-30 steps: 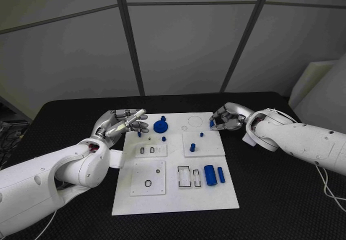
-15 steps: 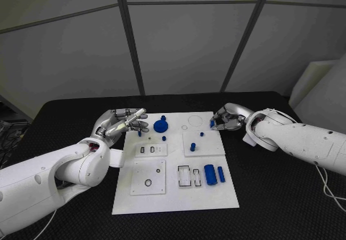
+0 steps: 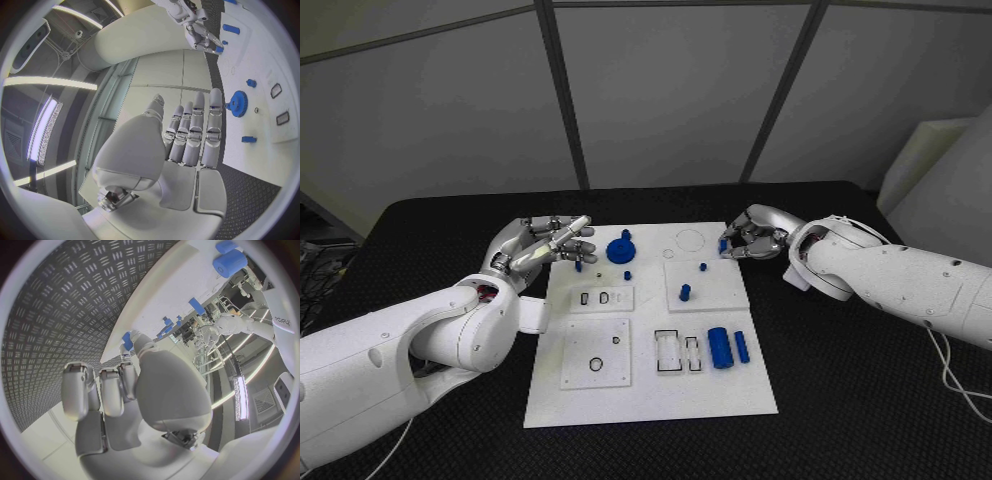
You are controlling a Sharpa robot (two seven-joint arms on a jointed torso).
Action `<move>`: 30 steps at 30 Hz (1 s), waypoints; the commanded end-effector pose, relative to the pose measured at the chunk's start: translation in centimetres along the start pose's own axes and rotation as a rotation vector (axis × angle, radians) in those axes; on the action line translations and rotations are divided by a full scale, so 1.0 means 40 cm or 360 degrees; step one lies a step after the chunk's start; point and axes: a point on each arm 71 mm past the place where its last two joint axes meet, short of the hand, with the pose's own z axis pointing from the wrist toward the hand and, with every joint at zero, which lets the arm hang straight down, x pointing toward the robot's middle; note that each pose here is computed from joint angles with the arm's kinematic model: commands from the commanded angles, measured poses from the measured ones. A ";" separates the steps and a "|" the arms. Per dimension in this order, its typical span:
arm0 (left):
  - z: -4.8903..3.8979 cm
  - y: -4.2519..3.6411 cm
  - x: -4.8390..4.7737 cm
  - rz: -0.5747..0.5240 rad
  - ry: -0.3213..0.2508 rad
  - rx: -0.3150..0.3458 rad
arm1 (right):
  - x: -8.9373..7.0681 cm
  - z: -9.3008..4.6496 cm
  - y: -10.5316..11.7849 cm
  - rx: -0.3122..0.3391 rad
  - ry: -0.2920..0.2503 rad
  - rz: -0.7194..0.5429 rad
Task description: Assemble the parts on the task board
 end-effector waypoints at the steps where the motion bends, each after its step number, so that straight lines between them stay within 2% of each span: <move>1: 0.001 -0.002 0.004 -0.0007 0.0024 0.0000 | -0.004 0.002 0.001 0.0021 -0.0029 -0.0007; 22: 0.001 -0.001 0.005 -0.0007 0.0023 -0.0003 | 0.001 0.008 0.008 0.0031 -0.0034 -0.0004; 30: 0.001 -0.001 0.003 -0.0006 0.0021 -0.0003 | 0.001 0.002 0.029 0.0000 -0.0071 0.0032</move>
